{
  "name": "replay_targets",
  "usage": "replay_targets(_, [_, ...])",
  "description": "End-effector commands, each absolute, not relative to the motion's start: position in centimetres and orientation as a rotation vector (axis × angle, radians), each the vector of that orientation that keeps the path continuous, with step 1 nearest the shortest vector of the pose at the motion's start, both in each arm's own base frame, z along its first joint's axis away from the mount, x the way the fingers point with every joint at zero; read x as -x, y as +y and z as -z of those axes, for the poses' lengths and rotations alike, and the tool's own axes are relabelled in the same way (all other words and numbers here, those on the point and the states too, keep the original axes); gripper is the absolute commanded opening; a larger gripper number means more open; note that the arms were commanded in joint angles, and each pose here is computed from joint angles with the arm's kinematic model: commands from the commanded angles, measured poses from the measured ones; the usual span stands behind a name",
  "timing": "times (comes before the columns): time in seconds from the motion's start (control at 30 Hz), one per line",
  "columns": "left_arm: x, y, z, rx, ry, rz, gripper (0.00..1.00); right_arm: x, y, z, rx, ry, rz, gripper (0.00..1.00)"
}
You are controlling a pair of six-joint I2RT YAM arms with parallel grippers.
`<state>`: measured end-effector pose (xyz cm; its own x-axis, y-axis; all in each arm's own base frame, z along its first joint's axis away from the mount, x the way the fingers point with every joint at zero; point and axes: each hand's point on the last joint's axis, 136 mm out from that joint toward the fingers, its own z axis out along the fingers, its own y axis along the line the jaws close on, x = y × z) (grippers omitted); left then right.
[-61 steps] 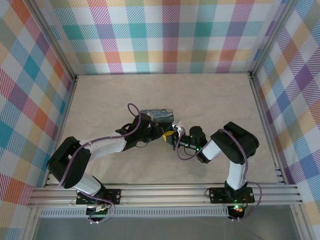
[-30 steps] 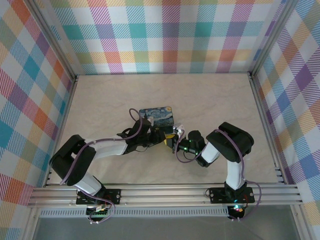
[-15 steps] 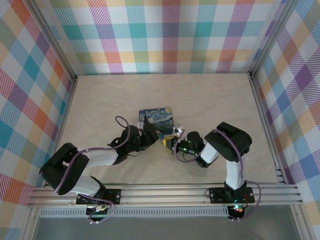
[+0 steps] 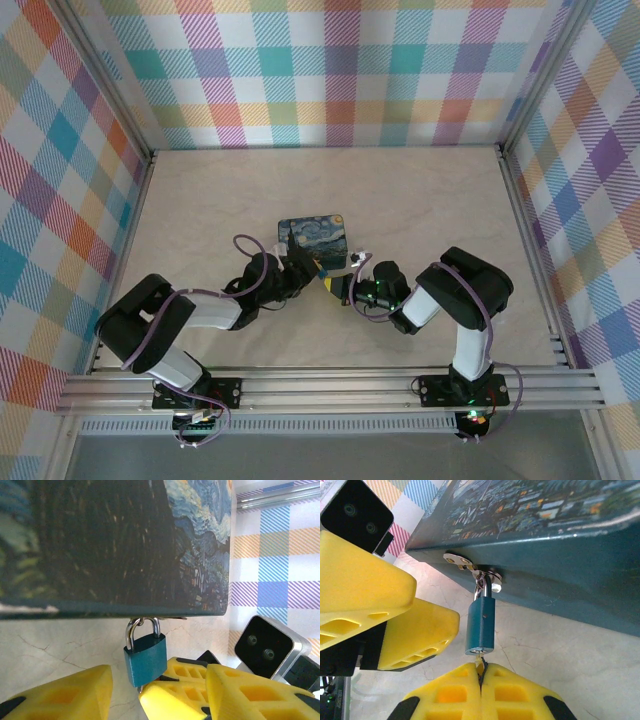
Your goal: Unlock the padlock with the key
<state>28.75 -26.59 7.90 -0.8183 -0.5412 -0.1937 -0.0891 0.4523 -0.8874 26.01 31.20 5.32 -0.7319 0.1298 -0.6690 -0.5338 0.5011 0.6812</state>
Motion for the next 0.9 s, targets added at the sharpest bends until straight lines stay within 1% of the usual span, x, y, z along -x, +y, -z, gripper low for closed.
replay_targets(0.0, [-29.5,-26.7,-8.7,0.54,2.193,1.372,0.51,-26.2,32.3,-8.0,0.328,1.984,-1.337,0.0])
replay_targets(0.33, [-29.4,-27.0,-7.4,0.547,2.242,1.337,0.5,-26.3,32.6,-9.0,0.302,1.976,-1.373,0.0])
replay_targets(0.5, [-29.8,-27.4,-7.5,0.545,2.228,1.34,0.49,-26.2,32.9,-9.2,0.304,1.98,-1.38,0.0])
replay_targets(0.7, [-30.4,-27.7,-7.4,0.564,2.211,1.342,0.45,-26.1,33.2,-9.1,0.3,1.989,-1.39,0.0])
replay_targets(0.87, [-30.6,-27.8,-7.0,0.589,2.206,1.345,0.38,-26.1,33.3,-9.1,0.283,1.995,-1.403,0.0])
